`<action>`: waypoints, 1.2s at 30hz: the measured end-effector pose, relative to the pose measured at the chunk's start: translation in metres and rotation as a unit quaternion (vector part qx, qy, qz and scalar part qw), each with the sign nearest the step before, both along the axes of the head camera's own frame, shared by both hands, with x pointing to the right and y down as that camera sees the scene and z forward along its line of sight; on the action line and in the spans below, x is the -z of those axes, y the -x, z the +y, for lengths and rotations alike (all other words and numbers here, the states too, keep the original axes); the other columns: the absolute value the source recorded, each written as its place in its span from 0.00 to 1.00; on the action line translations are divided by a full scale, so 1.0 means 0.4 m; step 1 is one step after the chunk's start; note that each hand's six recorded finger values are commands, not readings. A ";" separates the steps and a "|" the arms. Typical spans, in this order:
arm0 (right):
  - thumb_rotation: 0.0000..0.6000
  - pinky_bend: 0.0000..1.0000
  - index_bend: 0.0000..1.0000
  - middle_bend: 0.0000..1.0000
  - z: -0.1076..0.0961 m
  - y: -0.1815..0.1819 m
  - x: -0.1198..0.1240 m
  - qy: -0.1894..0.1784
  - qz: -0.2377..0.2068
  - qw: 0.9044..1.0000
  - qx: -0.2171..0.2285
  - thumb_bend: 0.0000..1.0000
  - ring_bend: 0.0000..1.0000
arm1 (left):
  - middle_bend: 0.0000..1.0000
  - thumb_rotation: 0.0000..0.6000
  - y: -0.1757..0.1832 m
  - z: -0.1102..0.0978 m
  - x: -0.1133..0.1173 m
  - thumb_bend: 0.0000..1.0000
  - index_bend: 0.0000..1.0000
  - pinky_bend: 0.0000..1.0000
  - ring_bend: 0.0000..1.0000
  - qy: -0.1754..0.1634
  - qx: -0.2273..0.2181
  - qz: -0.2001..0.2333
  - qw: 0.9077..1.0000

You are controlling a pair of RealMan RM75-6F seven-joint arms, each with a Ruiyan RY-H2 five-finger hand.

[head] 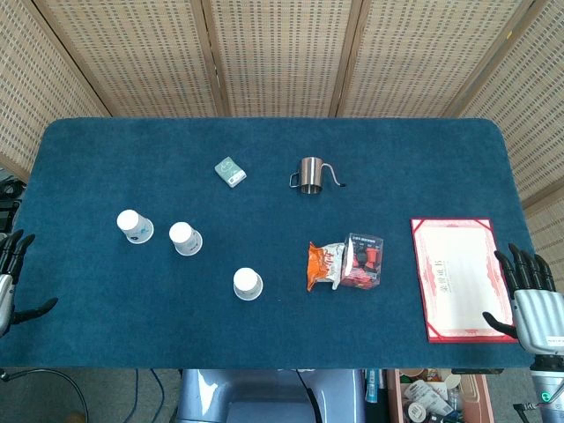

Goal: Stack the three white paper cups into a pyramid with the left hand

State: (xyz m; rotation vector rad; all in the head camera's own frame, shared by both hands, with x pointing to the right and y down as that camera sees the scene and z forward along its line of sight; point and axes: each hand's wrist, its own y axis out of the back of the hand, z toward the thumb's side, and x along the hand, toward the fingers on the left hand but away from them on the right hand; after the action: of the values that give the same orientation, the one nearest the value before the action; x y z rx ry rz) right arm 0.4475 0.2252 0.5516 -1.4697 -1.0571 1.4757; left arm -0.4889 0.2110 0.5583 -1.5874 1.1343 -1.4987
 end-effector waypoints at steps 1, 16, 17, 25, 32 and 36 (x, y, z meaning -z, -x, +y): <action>1.00 0.00 0.09 0.00 0.001 0.000 0.003 -0.002 -0.001 1.000 0.001 0.00 0.00 | 0.00 1.00 -0.001 0.002 0.002 0.12 0.00 0.00 0.00 0.002 -0.001 0.000 1.000; 1.00 0.00 0.09 0.00 -0.006 -0.008 0.002 -0.012 -0.009 1.000 0.001 0.00 0.00 | 0.00 1.00 -0.030 -0.103 -0.100 0.13 0.00 0.00 0.00 0.067 -0.046 0.004 0.997; 1.00 0.00 0.09 0.00 -0.009 -0.010 0.000 -0.012 -0.009 1.000 -0.002 0.00 0.00 | 0.00 1.00 -0.032 -0.120 -0.114 0.13 0.00 0.00 0.00 0.075 -0.051 0.001 0.996; 1.00 0.00 0.09 0.00 -0.015 -0.030 -0.019 -0.002 0.002 1.000 -0.016 0.00 0.00 | 0.02 1.00 -0.048 -0.283 -0.231 0.13 0.00 0.11 0.06 0.096 -0.084 -0.035 0.991; 1.00 0.00 0.09 0.00 -0.020 -0.047 -0.038 0.008 0.012 1.000 -0.027 0.00 0.00 | 0.18 1.00 -0.111 -0.368 -0.337 0.13 0.14 0.26 0.20 0.107 -0.103 -0.033 0.988; 1.00 0.00 0.09 0.00 -0.020 -0.052 -0.046 0.012 0.016 0.999 -0.029 0.00 0.00 | 0.21 1.00 -0.157 -0.388 -0.375 0.13 0.18 0.28 0.23 0.114 -0.117 -0.027 0.986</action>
State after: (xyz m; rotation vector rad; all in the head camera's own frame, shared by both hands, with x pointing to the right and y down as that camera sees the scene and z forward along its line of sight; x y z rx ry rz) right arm 0.4683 0.2171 0.5701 -1.4380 -1.0739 1.5528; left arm -0.4260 0.0556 0.7084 -1.7527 0.7376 -1.5441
